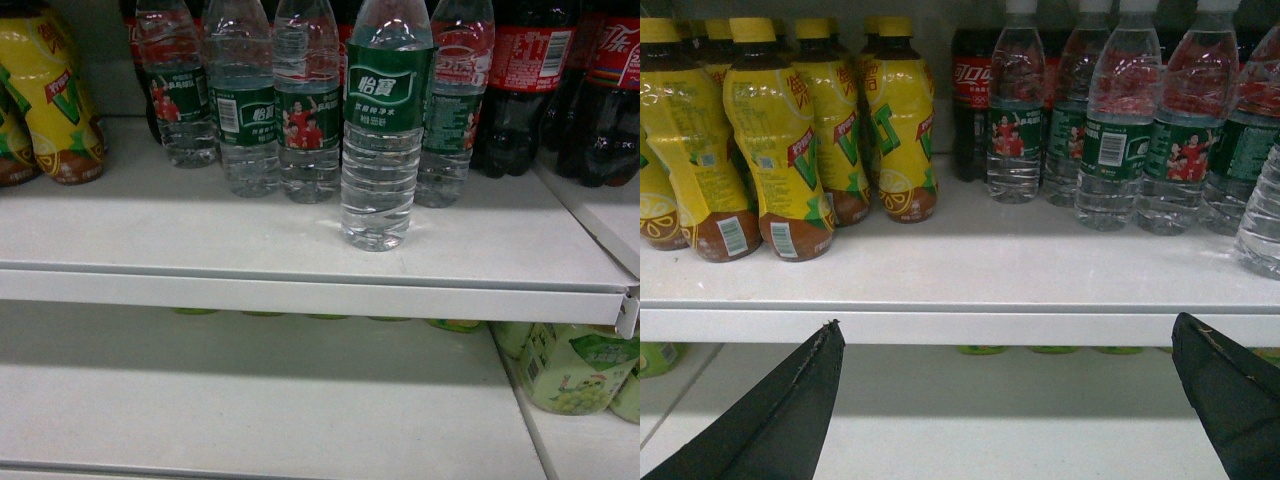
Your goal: Move water from second to third shelf
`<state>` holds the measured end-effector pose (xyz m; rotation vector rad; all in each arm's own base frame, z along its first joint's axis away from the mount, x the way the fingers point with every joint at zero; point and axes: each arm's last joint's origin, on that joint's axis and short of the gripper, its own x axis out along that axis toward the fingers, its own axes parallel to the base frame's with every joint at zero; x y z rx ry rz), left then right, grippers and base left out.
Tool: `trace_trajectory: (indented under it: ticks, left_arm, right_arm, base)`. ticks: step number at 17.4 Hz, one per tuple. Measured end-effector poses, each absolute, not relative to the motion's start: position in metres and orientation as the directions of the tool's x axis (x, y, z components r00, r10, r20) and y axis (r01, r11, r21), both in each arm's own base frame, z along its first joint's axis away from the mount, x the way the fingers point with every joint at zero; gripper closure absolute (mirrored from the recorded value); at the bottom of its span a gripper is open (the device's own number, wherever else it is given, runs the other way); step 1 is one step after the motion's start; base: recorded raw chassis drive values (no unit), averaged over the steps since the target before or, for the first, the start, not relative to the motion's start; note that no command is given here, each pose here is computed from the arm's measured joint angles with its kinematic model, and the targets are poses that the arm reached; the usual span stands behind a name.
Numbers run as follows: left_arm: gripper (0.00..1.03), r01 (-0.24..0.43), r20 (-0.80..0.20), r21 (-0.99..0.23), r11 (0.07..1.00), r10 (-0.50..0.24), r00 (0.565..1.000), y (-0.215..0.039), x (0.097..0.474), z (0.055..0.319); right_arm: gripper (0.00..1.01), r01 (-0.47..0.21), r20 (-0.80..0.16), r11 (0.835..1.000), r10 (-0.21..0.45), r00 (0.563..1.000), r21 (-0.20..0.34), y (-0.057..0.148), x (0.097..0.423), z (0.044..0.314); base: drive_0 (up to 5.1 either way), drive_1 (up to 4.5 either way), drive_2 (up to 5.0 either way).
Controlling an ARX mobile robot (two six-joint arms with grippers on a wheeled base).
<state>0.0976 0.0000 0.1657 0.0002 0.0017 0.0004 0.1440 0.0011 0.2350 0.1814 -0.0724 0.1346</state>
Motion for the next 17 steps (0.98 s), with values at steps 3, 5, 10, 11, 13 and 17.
trace_trajectory:
  ticks: [3, 5, 10, 11, 13, 17]
  left_arm:
    - [0.05, 0.000, -0.002, 0.000, 1.000, 0.000, 1.000, 0.000, 0.098, 0.166]
    - [0.05, 0.000, -0.002, 0.000, 1.000, 0.000, 1.000, 0.000, 0.098, 0.166]
    - [0.05, 0.000, -0.002, 0.000, 1.000, 0.000, 1.000, 0.000, 0.098, 0.166]
    - [0.05, 0.000, -0.002, 0.000, 1.000, 0.000, 1.000, 0.000, 0.098, 0.166]
    - [0.05, 0.000, -0.002, 0.000, 1.000, 0.000, 1.000, 0.000, 0.098, 0.166]
    - [0.05, 0.000, -0.002, 0.000, 1.000, 0.000, 1.000, 0.000, 0.098, 0.166]
  right_arm:
    - [0.03, -0.192, 0.124, 0.967, 0.173, 0.977, 0.166, 0.015, 0.187, 0.264]
    - [0.03, -0.229, 0.073, 0.957, 0.219, 0.973, 0.176, 0.035, 0.206, 0.252]
    - [0.03, -0.309, -0.054, 0.941, 0.318, 0.946, 0.137, 0.089, 0.231, 0.200]
    - [0.03, -0.330, -0.092, 0.935, 0.343, 0.935, 0.133, 0.097, 0.233, 0.190]
    - [0.03, -0.345, -0.125, 0.929, 0.361, 0.924, 0.131, 0.108, 0.240, 0.181]
    - [0.03, -0.373, -0.121, 0.916, 0.391, 0.912, 0.148, 0.129, 0.252, 0.182]
  base:
    - [0.0, 0.00, 0.0]
    - [0.0, 0.00, 0.0]
    - [0.0, 0.00, 0.0]
    - [0.0, 0.00, 0.0]
    - [0.0, 0.00, 0.0]
    - [0.0, 0.00, 0.0]
